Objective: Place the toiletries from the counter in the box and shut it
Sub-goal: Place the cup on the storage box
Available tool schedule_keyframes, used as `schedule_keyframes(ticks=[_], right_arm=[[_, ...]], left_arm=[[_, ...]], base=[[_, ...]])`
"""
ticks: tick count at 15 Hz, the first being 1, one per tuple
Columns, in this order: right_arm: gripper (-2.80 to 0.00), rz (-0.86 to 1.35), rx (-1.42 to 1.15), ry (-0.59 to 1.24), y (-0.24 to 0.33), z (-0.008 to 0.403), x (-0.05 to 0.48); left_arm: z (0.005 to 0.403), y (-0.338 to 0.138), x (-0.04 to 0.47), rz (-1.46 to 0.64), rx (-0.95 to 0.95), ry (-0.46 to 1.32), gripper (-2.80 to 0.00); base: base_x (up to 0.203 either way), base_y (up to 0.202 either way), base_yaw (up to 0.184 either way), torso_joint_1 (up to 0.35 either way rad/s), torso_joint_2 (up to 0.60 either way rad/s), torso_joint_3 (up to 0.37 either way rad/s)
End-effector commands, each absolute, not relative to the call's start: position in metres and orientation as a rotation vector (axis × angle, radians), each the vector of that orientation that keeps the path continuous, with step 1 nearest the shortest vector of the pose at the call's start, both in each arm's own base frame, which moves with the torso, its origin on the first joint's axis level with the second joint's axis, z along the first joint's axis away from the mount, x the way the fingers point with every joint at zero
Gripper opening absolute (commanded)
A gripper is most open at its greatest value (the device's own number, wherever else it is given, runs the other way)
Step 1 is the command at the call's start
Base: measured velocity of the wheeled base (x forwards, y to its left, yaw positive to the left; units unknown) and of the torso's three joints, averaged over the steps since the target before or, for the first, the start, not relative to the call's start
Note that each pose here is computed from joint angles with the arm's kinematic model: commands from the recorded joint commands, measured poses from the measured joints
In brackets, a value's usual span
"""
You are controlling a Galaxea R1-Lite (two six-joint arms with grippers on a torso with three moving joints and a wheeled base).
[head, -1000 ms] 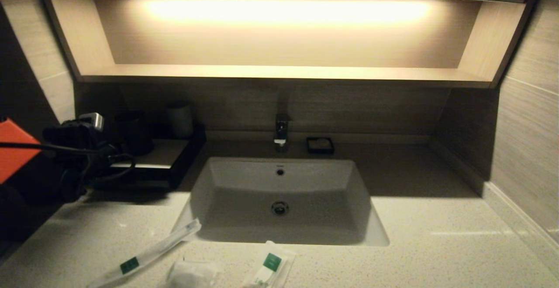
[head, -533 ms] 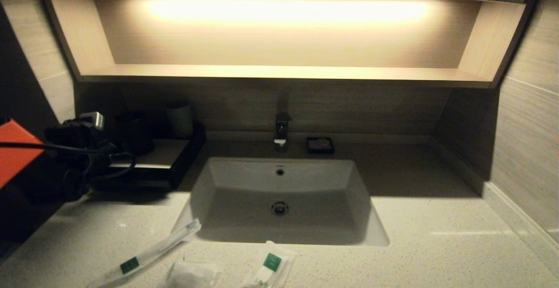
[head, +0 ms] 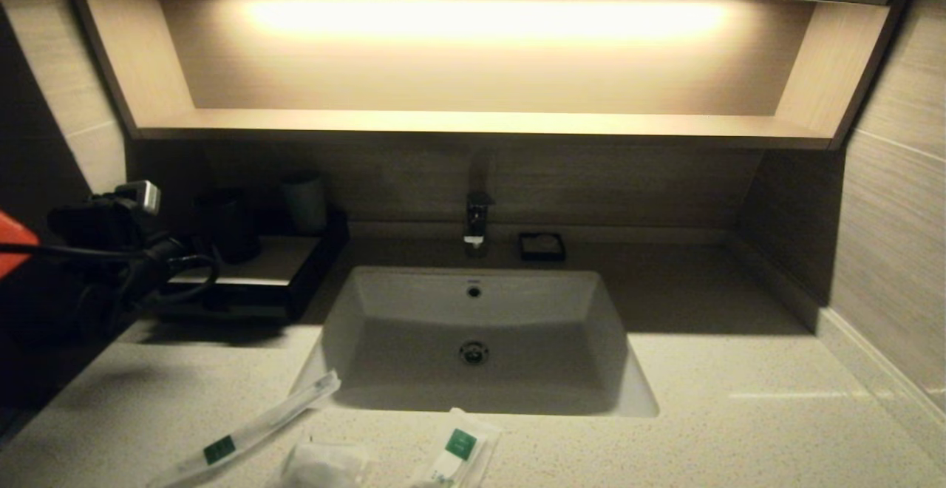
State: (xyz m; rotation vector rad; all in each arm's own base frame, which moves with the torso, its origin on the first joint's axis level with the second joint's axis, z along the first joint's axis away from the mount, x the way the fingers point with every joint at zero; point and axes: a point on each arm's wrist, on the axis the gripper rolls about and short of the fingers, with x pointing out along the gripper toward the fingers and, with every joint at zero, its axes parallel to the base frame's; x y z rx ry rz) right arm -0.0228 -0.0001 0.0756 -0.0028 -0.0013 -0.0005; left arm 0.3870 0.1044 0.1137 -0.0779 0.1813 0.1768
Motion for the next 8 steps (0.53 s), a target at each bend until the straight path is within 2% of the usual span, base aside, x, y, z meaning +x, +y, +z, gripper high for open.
schedule_keyframes(ticks=[1,8], right_arm=[[-2.8,-0.001,-0.003,0.0,0.0,0.075,-0.023],[-2.8,0.0,-0.003,0.0,0.0,0.075,-0.023]], left_arm=[[0.128,0.096,0.374,0.169,-0.074,0.163,-2.8],[0.122,0.074,0.365,0.131,-0.071,0.203,-2.8]], base=[[0.0,0.0,0.0,0.0,0.0,0.0],[0.0,0.0,0.0,0.0,0.0,0.0]])
